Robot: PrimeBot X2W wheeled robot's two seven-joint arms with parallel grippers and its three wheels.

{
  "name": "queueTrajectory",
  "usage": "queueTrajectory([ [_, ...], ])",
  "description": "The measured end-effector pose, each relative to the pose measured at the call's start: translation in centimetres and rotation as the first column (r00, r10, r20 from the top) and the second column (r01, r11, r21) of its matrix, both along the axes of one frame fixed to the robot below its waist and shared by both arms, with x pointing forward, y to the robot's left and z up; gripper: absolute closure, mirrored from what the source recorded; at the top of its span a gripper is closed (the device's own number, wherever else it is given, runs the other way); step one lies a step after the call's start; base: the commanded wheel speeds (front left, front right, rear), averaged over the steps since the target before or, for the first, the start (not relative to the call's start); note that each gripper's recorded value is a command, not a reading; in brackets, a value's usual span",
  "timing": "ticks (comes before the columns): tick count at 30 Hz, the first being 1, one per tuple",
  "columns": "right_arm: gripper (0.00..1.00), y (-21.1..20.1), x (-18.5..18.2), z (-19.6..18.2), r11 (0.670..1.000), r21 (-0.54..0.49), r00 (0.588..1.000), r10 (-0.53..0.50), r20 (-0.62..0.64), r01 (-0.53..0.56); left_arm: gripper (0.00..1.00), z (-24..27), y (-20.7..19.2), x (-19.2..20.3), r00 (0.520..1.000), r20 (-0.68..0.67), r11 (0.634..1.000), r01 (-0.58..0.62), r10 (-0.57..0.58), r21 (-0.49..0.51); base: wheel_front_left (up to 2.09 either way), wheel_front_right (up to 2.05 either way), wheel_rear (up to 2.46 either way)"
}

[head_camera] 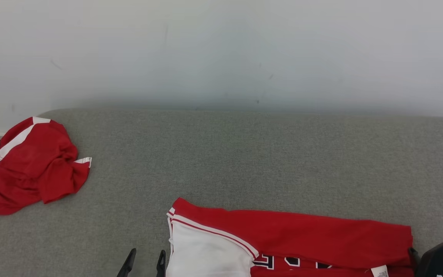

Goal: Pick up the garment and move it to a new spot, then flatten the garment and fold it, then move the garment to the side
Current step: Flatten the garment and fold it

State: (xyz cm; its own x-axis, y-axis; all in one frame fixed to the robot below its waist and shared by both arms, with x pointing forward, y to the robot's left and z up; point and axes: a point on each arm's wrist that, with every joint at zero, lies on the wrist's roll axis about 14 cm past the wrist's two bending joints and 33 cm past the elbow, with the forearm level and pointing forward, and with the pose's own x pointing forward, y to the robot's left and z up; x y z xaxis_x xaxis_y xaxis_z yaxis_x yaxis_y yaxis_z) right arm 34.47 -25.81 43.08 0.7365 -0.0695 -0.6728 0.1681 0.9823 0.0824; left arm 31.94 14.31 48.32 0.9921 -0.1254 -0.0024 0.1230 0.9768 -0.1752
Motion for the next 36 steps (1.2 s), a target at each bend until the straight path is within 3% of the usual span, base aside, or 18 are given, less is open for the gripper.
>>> queueTrajectory([
  [10,0.00,1.2,-0.4,-5.2,1.000,0.014,0.987,0.012,-0.159,-0.010,0.00,-1.1,1.6,-0.5,0.998,-0.037,0.999,-0.050,0.050,0.006,0.00,0.00,0.00],
  [20,0.00,1.8,-0.5,-6.6,0.999,0.054,0.977,0.013,-0.212,-0.002,0.00,-1.4,1.4,-0.3,0.998,-0.050,0.999,-0.044,0.044,0.008,0.00,0.00,0.00],
  [21,0.12,1.9,-0.5,-6.7,0.998,0.061,0.976,0.014,-0.218,-0.001,0.00,-1.4,1.3,-0.3,0.998,-0.049,0.999,-0.041,0.042,0.008,0.00,0.00,0.00],
  [23,1.00,1.9,-0.5,-6.8,0.998,0.061,0.975,0.018,-0.220,-0.004,0.00,-1.3,1.2,-0.3,0.998,-0.044,0.999,-0.038,0.038,0.008,0.00,0.00,0.00],
  [30,1.00,1.6,0.0,-6.4,0.999,0.052,0.983,0.014,-0.181,-0.005,0.00,-0.6,1.5,-0.3,0.998,-0.020,0.999,-0.053,0.053,0.003,0.00,0.00,0.00],
  [36,1.00,-3.2,0.7,-4.2,0.994,-0.024,0.992,-0.110,-0.061,0.109,0.00,0.4,2.4,-0.3,0.997,0.013,0.997,-0.079,0.079,0.005,0.00,0.00,0.00],
])
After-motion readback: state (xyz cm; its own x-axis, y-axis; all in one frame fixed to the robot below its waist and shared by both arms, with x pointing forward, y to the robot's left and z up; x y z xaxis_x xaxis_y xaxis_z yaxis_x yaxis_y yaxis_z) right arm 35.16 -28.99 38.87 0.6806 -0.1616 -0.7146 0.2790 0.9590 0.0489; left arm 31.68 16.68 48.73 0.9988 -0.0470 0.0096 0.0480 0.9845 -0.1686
